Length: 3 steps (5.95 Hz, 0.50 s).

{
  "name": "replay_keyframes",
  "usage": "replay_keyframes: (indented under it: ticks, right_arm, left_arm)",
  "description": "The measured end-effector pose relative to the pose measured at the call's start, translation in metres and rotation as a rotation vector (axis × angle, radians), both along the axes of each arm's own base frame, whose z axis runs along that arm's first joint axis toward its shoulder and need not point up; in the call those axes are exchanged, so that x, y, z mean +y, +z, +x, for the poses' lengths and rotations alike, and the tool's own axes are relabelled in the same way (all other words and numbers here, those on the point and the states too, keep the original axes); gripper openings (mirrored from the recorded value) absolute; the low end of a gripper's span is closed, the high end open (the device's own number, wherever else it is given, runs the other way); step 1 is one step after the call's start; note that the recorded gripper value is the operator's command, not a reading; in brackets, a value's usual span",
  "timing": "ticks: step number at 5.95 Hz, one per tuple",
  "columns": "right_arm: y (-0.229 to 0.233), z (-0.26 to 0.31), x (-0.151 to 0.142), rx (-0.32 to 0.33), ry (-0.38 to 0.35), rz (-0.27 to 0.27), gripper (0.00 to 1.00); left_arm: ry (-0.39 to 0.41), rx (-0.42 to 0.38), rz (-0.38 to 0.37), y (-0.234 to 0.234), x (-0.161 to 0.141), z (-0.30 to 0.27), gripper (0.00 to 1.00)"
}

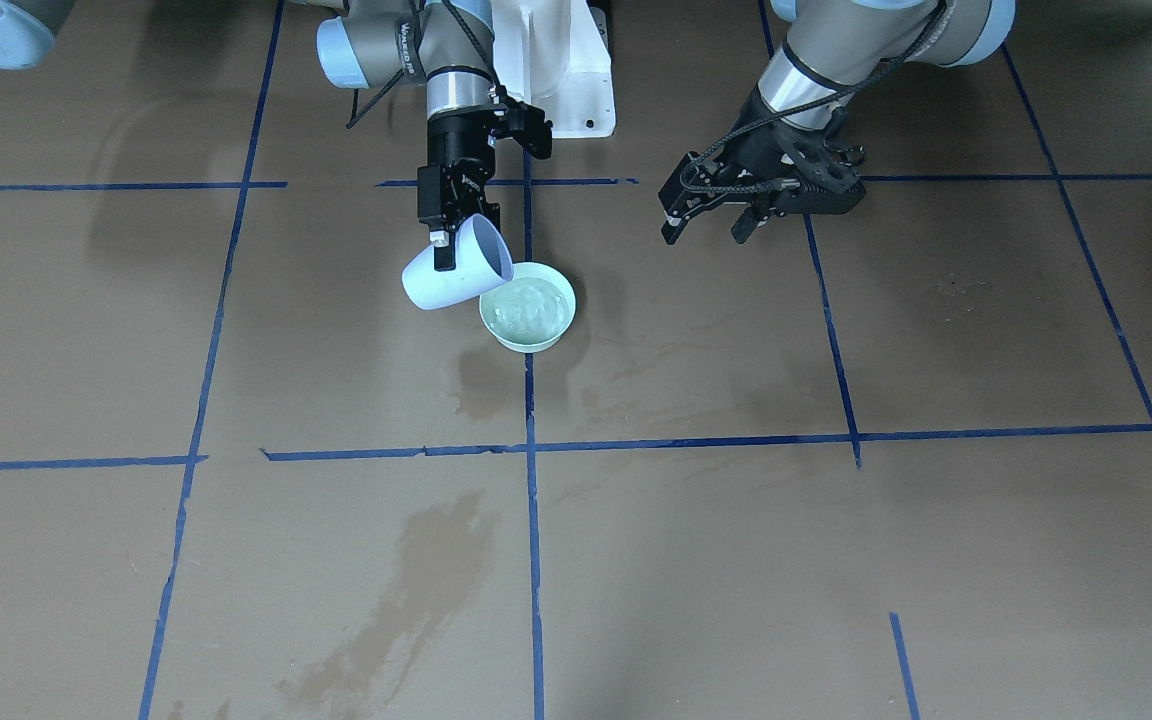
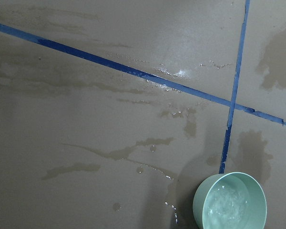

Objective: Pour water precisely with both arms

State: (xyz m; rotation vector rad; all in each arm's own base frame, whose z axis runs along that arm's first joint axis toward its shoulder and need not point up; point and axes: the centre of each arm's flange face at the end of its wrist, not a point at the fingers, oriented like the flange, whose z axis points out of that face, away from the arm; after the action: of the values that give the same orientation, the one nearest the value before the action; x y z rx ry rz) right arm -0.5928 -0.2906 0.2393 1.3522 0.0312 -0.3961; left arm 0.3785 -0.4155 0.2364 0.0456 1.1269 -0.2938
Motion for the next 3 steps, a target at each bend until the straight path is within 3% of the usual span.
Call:
replay_keyframes:
  ticks: [3]
  right_arm:
    - [-0.0050,0.0110,0.0036,-0.448,0.096,-0.092,0.00]
  left_arm:
    - [-0.002,0.000,0.001,0.0001,0.0002,-0.0006,1.00]
